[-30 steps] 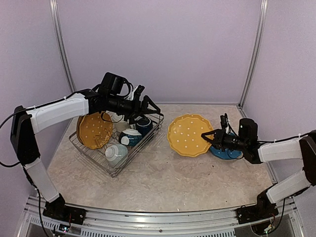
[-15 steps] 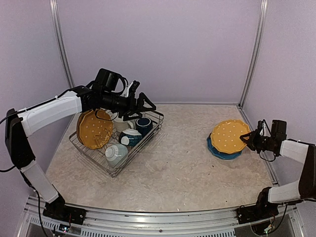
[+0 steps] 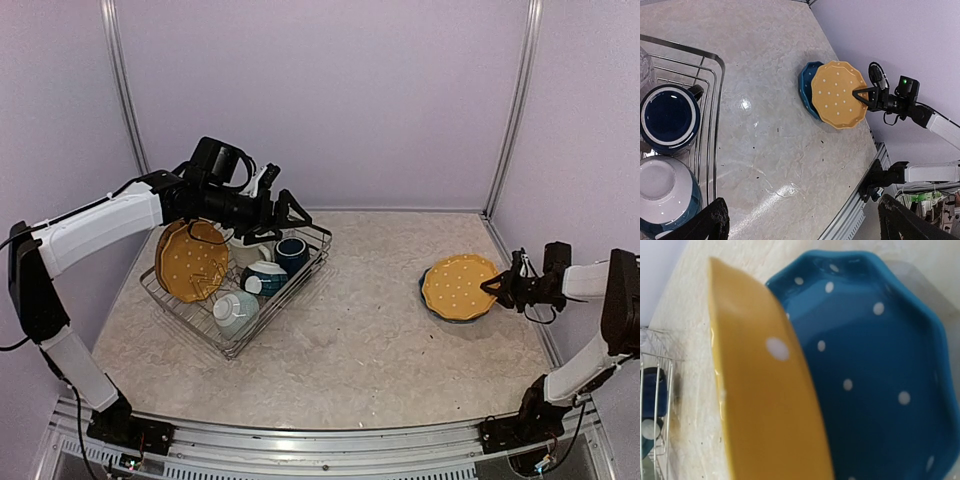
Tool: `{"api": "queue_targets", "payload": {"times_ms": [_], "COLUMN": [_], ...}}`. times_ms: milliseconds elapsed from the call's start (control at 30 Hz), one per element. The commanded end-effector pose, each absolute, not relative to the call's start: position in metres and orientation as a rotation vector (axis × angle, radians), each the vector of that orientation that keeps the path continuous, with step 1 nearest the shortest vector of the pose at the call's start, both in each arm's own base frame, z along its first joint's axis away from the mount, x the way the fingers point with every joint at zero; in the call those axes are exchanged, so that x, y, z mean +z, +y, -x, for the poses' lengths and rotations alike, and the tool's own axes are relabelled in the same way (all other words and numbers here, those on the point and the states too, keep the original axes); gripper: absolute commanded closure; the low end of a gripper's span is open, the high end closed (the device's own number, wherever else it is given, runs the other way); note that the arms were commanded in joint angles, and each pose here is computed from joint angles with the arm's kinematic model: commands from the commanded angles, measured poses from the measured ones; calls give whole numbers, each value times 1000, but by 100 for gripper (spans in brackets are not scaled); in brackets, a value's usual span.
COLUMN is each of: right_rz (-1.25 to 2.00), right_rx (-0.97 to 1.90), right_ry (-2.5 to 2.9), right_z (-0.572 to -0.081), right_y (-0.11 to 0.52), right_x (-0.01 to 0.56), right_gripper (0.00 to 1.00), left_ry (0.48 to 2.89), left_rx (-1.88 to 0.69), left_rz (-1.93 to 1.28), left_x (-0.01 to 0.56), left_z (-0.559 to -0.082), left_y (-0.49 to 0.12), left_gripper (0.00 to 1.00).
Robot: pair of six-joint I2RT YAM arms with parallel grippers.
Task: Unload the mixed dishes from the dish rack
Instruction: Place the plate with another plate.
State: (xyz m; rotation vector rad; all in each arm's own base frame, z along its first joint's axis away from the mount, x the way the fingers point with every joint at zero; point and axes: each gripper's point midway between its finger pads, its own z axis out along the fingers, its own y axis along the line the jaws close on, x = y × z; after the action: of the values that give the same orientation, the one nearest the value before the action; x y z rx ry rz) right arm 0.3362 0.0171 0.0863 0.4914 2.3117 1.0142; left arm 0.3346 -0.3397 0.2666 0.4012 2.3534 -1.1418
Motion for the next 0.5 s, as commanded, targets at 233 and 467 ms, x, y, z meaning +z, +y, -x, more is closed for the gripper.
{"api": "queue_targets", "payload": {"times_ms": [233,467], "right_rz": [-368,-400], "right_rx": [1054,1023], "right_ry": [2288,2314], "right_z": [-359,-361], "right_y": [14,8], "right_x": [87,74], "right_gripper": [99,81], "left_ry": [2319,2324], "left_rx": [-1103,-1066], "left_rz": [-423,-404], "left_x": [280,278], "left_z": [-334,-335], "left_y": [-333,-325], "left_gripper": [1,1]}}
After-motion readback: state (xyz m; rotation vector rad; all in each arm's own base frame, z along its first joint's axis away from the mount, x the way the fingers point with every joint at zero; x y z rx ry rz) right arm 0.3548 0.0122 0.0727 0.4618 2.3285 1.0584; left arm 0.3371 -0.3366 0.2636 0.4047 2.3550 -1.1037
